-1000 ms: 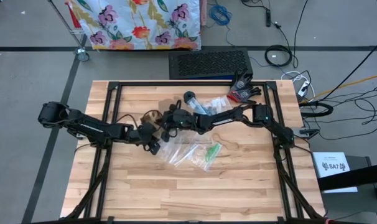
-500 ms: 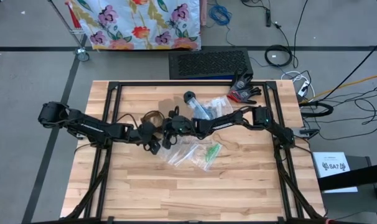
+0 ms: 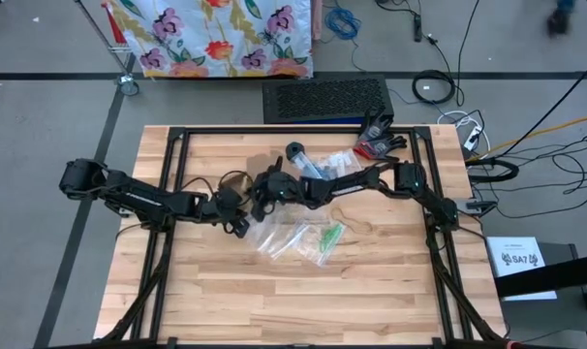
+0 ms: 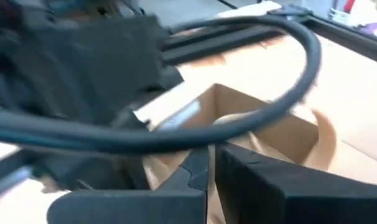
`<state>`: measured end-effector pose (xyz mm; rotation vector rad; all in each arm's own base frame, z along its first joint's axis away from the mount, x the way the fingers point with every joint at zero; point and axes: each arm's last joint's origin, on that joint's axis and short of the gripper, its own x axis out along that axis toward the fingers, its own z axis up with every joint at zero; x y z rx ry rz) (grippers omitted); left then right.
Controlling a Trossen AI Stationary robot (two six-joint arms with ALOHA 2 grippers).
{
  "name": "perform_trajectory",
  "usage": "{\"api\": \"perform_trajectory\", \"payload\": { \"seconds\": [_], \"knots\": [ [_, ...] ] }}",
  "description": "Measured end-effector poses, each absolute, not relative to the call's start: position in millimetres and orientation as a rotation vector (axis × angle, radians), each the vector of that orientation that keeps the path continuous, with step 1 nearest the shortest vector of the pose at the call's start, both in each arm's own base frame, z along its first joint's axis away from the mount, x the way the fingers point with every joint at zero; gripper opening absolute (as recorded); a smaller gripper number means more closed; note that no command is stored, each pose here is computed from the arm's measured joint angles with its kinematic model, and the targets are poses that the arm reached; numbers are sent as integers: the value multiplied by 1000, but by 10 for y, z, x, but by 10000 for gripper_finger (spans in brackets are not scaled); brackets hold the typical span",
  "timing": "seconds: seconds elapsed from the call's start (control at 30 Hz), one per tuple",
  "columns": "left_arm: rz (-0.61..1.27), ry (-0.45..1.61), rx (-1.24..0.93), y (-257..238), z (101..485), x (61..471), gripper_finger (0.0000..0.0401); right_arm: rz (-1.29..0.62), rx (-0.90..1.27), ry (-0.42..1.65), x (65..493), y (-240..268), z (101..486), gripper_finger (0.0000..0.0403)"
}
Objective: Sort rubber bands
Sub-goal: Put the brown rubber band into the transparent zip bag
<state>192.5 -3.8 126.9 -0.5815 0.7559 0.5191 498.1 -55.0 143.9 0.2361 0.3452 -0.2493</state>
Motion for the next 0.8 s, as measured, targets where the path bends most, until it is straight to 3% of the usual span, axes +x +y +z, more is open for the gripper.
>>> {"api": "perform_trajectory", "payload": {
  "seconds": [0.47, 0.8],
  "knots": [
    [516, 670, -591, -33, 1330, 1972, 0, -224, 259, 267, 5011, -500, 1508, 0],
    [522, 696, -579, -36, 1323, 1945, 0, -192, 254, 402, 4981, -336, 1396, 0]
  ]
}}
